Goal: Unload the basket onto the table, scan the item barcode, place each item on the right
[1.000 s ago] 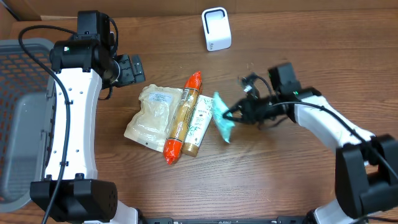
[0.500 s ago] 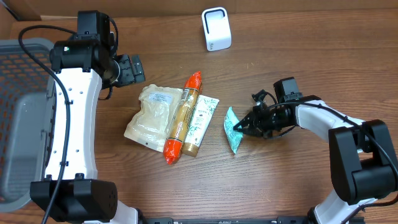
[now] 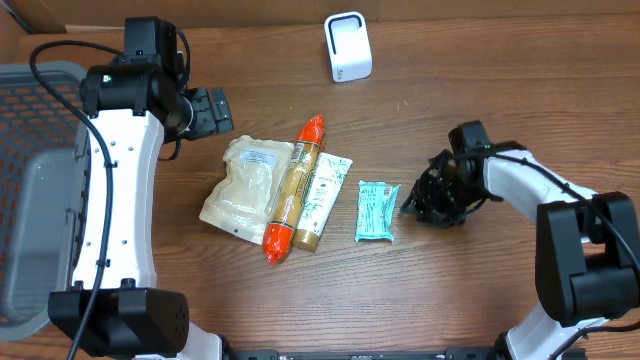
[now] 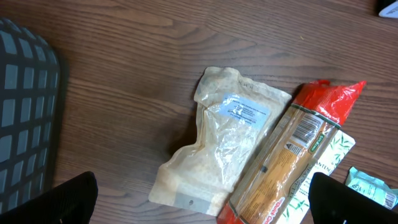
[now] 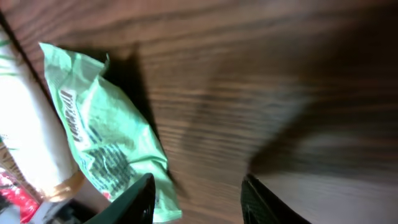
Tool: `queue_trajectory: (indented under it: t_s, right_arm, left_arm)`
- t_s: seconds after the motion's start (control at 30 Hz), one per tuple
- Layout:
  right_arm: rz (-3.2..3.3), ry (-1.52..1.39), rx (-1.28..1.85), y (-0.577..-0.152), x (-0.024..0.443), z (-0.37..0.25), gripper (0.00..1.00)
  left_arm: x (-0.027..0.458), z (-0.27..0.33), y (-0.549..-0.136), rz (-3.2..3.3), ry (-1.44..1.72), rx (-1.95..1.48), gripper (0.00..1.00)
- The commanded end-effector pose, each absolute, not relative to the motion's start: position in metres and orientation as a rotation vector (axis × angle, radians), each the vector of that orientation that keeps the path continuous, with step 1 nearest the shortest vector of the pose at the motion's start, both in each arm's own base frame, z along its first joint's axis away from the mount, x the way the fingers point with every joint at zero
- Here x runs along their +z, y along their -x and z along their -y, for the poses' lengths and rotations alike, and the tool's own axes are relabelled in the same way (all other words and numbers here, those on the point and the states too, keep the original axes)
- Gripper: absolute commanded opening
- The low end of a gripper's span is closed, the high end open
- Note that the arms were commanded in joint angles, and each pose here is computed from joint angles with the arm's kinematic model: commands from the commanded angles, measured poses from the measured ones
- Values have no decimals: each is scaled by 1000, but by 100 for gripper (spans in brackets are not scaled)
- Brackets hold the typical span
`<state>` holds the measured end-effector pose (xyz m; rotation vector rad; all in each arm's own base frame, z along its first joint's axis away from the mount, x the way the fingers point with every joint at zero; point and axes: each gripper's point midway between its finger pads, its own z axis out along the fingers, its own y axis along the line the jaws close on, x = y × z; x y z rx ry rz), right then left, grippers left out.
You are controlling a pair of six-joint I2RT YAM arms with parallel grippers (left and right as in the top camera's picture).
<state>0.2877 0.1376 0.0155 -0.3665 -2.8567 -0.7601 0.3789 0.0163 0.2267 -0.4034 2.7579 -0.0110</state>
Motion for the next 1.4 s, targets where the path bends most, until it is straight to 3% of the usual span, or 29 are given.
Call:
queue_trajectory:
  t_s: [0.0,0.07,0.17,0.57,1.1,1.13,1.23,1.37]
  right_arm:
    - [2984,263,-676,-315,35,-129,45]
    - [2995,222,-681,-319,48,-136,36]
    - [3008,148,-700,-321,61,-154,4]
    - [3134,170,-379,-312,45,-184,4]
    - [3068,175,-313,-306,4,-184,4]
    - [3063,176,-308,-305,2,-184,5]
    - [3058,178,-268,-304,-6,-180,37]
    - [3085,158,-228,-312,0,-172,49]
  left_arm:
    - [223,-14,-380,-2767,417,-24,99]
    - [223,-14,-380,-2767,417,-24,99]
    - [223,-14,-380,-2767,417,-24,99]
    - [223,-14,-380,-2767,417,-24,99]
    - [223,-14,-380,-2767,418,-24,99]
    - [223,-14,-380,-2767,418,-24,100]
    - [223,-14,-380,-2767,418,-24,99]
    - [223,-14,-380,-2767,418,-24,100]
